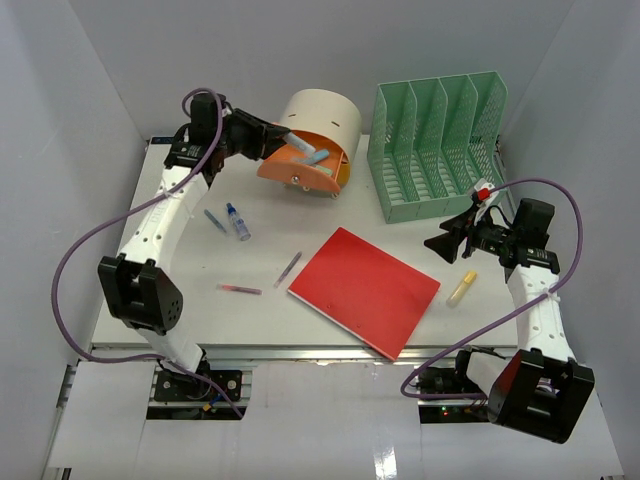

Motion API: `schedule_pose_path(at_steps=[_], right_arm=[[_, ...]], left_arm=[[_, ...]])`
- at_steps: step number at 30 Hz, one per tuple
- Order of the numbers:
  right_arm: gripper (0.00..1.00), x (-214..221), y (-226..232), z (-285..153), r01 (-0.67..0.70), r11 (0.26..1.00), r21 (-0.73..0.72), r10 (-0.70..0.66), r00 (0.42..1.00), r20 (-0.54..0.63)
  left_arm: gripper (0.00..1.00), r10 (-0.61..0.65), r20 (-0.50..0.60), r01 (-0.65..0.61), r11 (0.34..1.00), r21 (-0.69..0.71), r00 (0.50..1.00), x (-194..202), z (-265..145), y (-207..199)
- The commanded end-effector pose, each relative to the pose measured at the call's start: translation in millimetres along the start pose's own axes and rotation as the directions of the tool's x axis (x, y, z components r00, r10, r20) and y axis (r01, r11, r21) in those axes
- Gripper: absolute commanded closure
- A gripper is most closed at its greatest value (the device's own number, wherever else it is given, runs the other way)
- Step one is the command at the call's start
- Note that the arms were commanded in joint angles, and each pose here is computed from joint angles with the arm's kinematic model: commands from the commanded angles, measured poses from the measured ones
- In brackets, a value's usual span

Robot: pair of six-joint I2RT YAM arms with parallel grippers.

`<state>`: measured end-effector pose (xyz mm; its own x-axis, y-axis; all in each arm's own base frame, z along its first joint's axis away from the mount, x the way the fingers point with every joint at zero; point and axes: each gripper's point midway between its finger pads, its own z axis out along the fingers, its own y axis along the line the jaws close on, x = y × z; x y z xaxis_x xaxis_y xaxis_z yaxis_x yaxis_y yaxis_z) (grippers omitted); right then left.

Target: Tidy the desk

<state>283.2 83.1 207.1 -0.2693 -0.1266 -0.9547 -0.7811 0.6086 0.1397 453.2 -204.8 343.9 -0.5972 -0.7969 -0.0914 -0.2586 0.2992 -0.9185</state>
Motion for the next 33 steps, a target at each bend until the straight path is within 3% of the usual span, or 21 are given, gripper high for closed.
schedule_pose_path(at_steps=[1, 8, 17, 20, 26, 29, 30, 32, 33], right_arm=[[0.24, -3.3, 0.0, 0.1, 0.026, 1.000, 0.002, -0.026, 1.000, 0.016], [0.24, -3.5, 0.3, 0.1, 0.033, 0.999, -0.001, -0.033, 0.999, 0.017], [0.24, -2.3, 0.7, 0.6, 0.030, 1.000, -0.006, -0.030, 0.999, 0.015], [0.23, -0.6, 0.6, 0.6, 0.027, 1.000, -0.006, -0.027, 1.000, 0.010], [0.23, 4.9, -2.1, -0.3, 0.032, 0.999, 0.009, -0.032, 0.999, -0.014], [0.23, 7.3, -7.9, -3.3, 0.041, 0.998, 0.044, -0.039, 0.998, -0.046], [0.22, 7.6, -14.4, -6.0, 0.044, 0.996, 0.082, -0.038, 0.997, -0.072], [0.22, 18.5, -29.1, -13.6, 0.026, 0.984, 0.177, 0.001, 0.988, -0.153], [0.21, 19.2, -38.5, -18.1, 0.023, 0.973, 0.229, 0.020, 0.983, -0.183]], left_arm=[[1.00, -0.120, 0.080, 0.118, 0.993, 0.020, 0.990, -19.8, 26.2, -21.8], [0.97, -0.147, 0.085, 0.150, 0.988, -0.037, 0.986, -17.0, 54.8, -0.7], [0.43, -0.096, 0.055, 0.098, 0.995, -0.025, 0.994, -13.5, 57.7, -5.8], [0.31, -0.062, 0.060, 0.063, 0.998, -0.011, 0.996, -13.7, 53.9, -12.2], [0.23, -0.006, 0.069, 0.005, 1.000, 0.022, 0.998, -15.4, 44.3, -23.8], [0.23, 0.077, 0.073, -0.083, 0.994, 0.075, 0.994, -18.1, 34.2, -39.7], [0.23, 0.174, 0.089, -0.183, 0.978, 0.102, 0.981, -19.8, 25.4, -48.0], [0.22, 0.316, 0.130, -0.333, 0.932, 0.145, 0.940, -24.6, 9.6, -62.6], [0.20, 0.432, 0.170, -0.456, 0.877, 0.148, 0.886, -25.8, -4.5, -66.8]])
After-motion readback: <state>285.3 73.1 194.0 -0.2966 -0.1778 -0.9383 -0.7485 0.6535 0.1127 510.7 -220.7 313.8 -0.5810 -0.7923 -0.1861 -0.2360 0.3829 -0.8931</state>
